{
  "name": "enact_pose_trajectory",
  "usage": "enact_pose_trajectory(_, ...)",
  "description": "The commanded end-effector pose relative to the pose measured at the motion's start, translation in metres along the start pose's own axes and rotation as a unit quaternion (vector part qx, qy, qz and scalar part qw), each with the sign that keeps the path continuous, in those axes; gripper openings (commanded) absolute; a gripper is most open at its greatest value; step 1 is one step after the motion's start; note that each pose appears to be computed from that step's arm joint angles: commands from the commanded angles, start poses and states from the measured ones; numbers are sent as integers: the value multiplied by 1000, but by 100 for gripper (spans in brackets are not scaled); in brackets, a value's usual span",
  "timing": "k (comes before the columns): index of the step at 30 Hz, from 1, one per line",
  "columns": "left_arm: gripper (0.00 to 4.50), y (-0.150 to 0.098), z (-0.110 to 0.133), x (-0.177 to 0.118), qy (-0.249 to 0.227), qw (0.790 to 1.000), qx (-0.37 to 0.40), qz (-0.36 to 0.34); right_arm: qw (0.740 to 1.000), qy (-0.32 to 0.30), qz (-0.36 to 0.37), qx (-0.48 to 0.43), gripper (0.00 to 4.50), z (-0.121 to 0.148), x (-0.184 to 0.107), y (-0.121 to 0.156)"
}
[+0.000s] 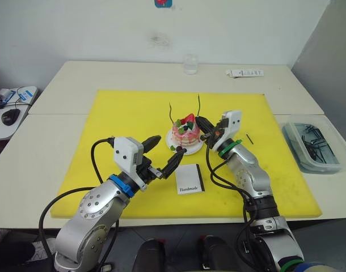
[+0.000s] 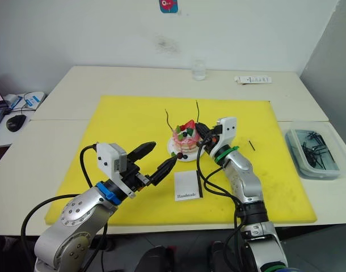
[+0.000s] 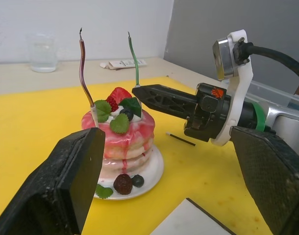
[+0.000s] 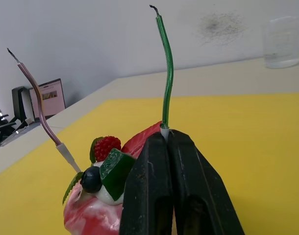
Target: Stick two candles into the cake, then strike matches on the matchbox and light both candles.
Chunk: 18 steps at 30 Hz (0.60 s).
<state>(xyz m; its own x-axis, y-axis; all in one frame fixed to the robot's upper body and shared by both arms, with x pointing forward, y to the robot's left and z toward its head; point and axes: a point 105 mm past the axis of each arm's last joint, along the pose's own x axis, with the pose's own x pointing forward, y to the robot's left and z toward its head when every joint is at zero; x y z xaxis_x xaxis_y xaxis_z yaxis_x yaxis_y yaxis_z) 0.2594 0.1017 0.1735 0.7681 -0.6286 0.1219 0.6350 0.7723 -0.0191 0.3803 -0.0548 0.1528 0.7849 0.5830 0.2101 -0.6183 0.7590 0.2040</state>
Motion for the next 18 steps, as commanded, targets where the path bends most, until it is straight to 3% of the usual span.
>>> enact_pose_trajectory(1,450,-7,11,-1,-20,1000,9,-15,1000,-21,5,-7,0,10,-3,4)
enact_pose_trajectory(18,450,-5,11,-1,-21,1000,13,-17,999,-25,26,-8,0,10,-9,12)
